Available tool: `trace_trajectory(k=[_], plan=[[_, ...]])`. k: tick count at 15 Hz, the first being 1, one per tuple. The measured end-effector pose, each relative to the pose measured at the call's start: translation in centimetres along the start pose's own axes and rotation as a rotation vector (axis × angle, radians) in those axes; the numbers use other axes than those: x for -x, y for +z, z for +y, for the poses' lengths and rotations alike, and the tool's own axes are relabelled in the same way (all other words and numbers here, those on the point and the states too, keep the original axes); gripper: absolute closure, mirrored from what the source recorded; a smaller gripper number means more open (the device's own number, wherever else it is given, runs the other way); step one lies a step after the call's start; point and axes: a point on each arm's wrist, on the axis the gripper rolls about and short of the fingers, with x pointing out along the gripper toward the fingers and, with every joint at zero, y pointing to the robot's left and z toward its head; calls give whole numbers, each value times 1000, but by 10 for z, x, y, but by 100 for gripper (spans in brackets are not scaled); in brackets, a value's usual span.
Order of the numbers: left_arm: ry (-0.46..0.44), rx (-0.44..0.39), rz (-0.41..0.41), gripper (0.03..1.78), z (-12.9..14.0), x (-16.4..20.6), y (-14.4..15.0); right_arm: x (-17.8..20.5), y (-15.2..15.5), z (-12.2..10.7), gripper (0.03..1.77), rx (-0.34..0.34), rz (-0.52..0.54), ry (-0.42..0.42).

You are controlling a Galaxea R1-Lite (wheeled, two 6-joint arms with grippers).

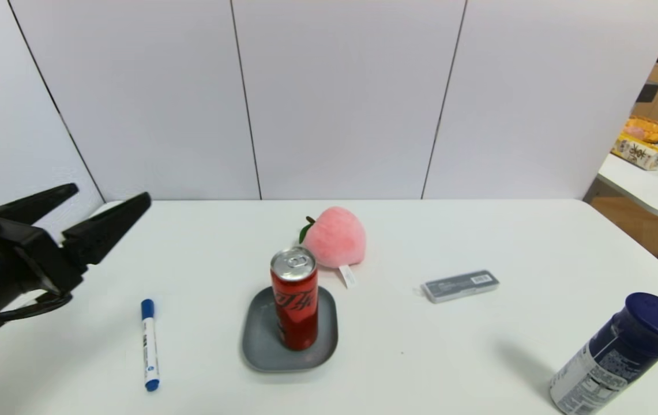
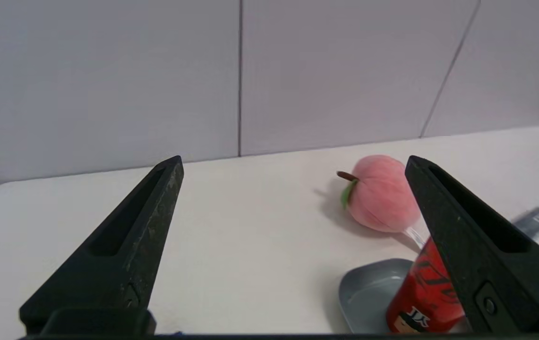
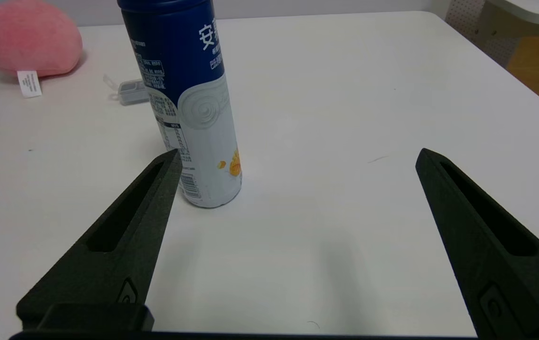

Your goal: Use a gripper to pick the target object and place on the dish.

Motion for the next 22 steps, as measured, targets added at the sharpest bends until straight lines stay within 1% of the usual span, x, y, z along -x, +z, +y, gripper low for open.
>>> trace_trajectory(k=[3, 6, 8, 10, 14, 17, 20, 22], plan=[[97, -27, -65, 12, 13, 36, -3, 0, 0, 0, 9, 0, 0, 0], [175, -64, -115, 12, 18, 73, -16, 0, 0, 0, 9, 0, 0, 0], [246, -79, -139, 12, 20, 94, -30, 0, 0, 0, 9, 0, 0, 0], [282, -84, -151, 12, 20, 112, -45, 0, 0, 0, 9, 0, 0, 0], [313, -91, -160, 12, 17, 140, -72, 0, 0, 0, 9, 0, 0, 0], [329, -92, -128, 12, 15, 157, -94, 0, 0, 0, 9, 0, 0, 0], [318, -83, -23, 12, 14, 167, -116, 0, 0, 0, 9, 0, 0, 0], [318, -73, 46, 12, 14, 170, -126, 0, 0, 0, 9, 0, 0, 0]])
